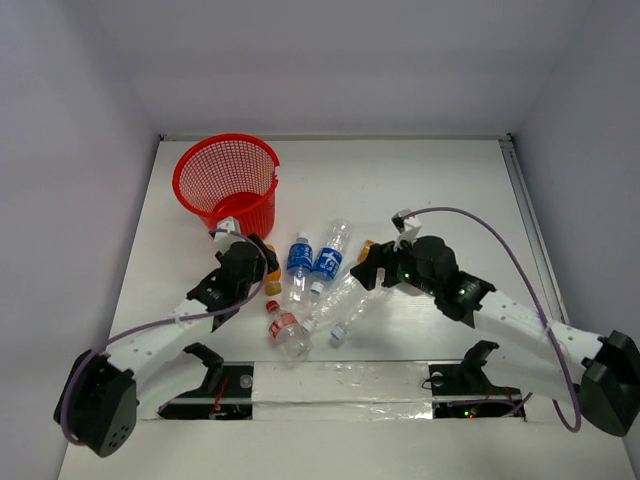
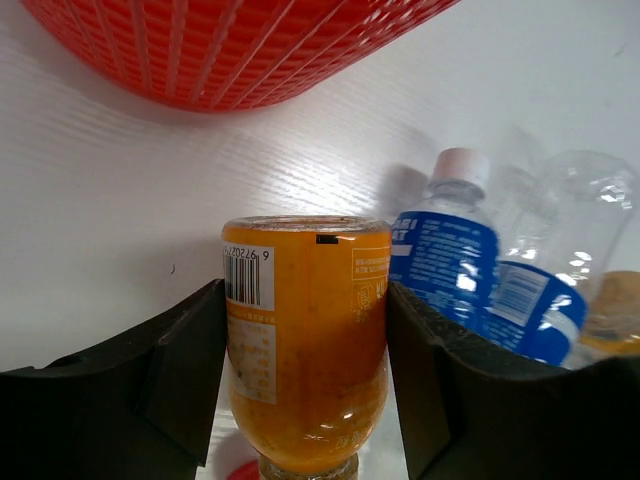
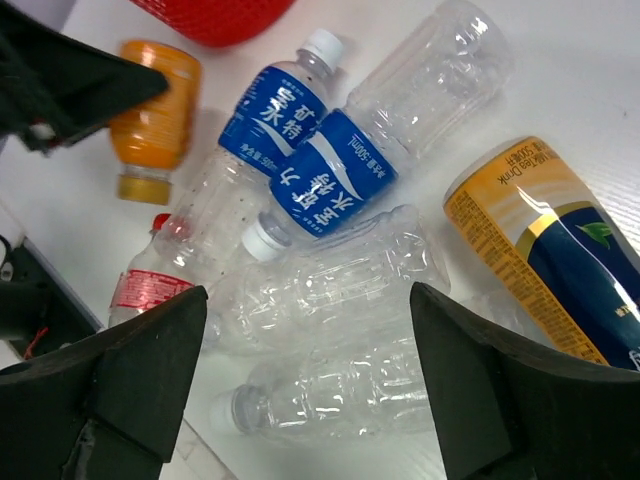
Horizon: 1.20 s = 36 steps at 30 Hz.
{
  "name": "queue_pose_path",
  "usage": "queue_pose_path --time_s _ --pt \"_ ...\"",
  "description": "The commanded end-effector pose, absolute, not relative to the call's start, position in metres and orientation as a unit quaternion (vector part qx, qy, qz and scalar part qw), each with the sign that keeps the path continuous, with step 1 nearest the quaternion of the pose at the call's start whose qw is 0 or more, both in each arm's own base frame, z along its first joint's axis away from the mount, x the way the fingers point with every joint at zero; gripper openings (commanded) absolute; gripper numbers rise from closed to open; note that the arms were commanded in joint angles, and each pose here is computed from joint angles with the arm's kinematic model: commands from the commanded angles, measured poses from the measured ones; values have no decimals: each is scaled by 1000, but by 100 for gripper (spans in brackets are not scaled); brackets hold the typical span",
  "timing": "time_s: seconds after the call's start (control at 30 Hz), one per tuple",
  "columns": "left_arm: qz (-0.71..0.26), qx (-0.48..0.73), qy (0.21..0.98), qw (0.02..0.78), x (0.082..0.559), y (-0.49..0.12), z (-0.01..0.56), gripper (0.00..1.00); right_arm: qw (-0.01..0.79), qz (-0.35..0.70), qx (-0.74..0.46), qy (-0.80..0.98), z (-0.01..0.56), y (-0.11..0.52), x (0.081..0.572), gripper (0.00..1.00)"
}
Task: Put the plastic bottles in the bin
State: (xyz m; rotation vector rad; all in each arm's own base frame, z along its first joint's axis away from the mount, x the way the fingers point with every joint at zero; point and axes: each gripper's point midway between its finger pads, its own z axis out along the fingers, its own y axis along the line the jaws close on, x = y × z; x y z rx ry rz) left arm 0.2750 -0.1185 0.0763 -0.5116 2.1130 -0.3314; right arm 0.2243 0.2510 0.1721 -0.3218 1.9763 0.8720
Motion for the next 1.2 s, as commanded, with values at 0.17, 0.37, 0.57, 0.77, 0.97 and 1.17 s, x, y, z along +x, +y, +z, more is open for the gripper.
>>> queue_pose_path --time_s 0.17,0.37,0.57,0.77,0.97,1.17 --pt "-181 -195 816 514 269 -115 150 37 465 332 -82 817 190 284 278 94" --pt "-229 -173 777 560 269 -122 218 36 471 281 -59 834 195 298 319 95" --pt "-254 -163 722 623 283 -126 301 36 436 200 -47 876 158 297 341 95" --pt "-218 -190 673 681 305 -110 366 36 416 165 -34 894 138 296 350 95" --pt "-168 -239 621 727 316 -84 417 38 392 153 -29 907 112 304 356 100" --pt "-81 -267 611 740 341 -70 423 41 384 165 -18 908 102 315 367 100"
